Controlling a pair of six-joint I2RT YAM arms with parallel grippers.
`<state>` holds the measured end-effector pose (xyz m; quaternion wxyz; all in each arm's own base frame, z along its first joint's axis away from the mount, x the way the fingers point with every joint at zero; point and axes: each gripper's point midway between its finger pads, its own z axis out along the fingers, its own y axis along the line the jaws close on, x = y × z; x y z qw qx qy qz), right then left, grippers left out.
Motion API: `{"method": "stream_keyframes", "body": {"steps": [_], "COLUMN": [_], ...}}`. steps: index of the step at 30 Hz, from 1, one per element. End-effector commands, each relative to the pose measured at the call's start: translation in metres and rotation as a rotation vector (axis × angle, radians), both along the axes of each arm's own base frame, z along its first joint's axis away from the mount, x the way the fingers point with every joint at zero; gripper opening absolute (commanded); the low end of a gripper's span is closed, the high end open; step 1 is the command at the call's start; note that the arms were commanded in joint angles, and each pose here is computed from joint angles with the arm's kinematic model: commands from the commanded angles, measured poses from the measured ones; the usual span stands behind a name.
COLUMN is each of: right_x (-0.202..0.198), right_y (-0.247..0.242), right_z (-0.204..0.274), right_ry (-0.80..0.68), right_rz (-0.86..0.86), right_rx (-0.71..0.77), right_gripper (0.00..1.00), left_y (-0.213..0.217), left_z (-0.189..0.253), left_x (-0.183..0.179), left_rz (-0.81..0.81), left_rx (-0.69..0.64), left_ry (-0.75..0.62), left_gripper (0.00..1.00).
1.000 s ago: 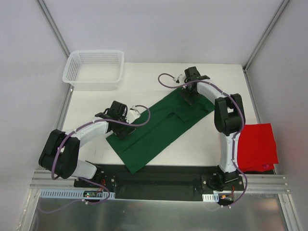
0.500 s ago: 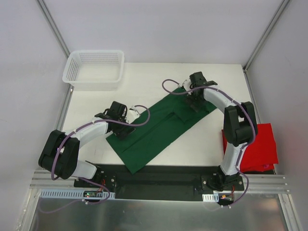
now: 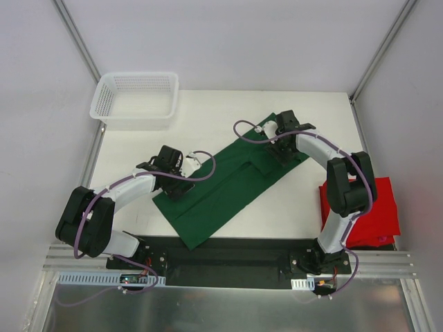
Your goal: Fold and stack the t-shirts
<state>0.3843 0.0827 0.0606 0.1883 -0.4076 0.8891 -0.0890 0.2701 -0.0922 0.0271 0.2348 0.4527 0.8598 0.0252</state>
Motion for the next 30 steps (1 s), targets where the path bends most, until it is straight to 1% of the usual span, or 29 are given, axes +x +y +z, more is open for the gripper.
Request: {"method": "stream_keyframes", "body": {"steps": [1, 3, 6, 16, 17, 20, 21, 24, 27, 30], "right_x": [0.005, 0.008, 0.012, 0.019, 0.021, 0.022, 0.021, 0.019, 0.017, 0.013], "right_y": [0.01, 0.011, 0.014, 0.023, 0.024, 0.025, 0.024, 0.022, 0.021, 0.019], "right_z": [0.007, 0.005, 0.002, -0.016, -0.016, -0.018, -0.019, -0.017, -0.012, -0.007], "right_ry": [-0.043, -0.046, -0.046, 0.022, 0.019, 0.024, 0.027, 0.029, 0.025, 0.032], "right_rz": [0.01, 0.009, 0.005, 0.009, 0.007, 0.008, 0.009, 0.009, 0.013, 0.014], "right_rx": [0.061, 0.064, 0.069, 0.089, 0.09, 0.09, 0.088, 0.081, 0.075, 0.072], "right_gripper": [0.57, 0.49, 0.48, 0.48, 0.47, 0.31, 0.21, 0.06, 0.01, 0.01], "left_y": [0.002, 0.002, 0.002, 0.003, 0.0, 0.001, 0.001, 0.002, 0.001, 0.0], "left_z": [-0.012, -0.012, -0.012, -0.014, -0.014, -0.014, -0.016, -0.015, -0.016, -0.016], "left_x": [-0.007, -0.008, -0.008, -0.011, -0.012, -0.014, -0.015, -0.014, -0.014, -0.013], "left_rz": [0.017, 0.017, 0.019, 0.026, 0.017, 0.015, 0.016, 0.015, 0.015, 0.017], "left_rx": [-0.006, -0.005, -0.006, -0.008, -0.024, -0.02, -0.02, -0.014, -0.016, -0.021], "left_ry": [0.045, 0.047, 0.045, 0.05, 0.058, 0.057, 0.062, 0.056, 0.061, 0.065], "left_gripper": [0.99, 0.99, 0.99, 0.99, 0.99, 0.99, 0.99, 0.99, 0.99, 0.99]}}
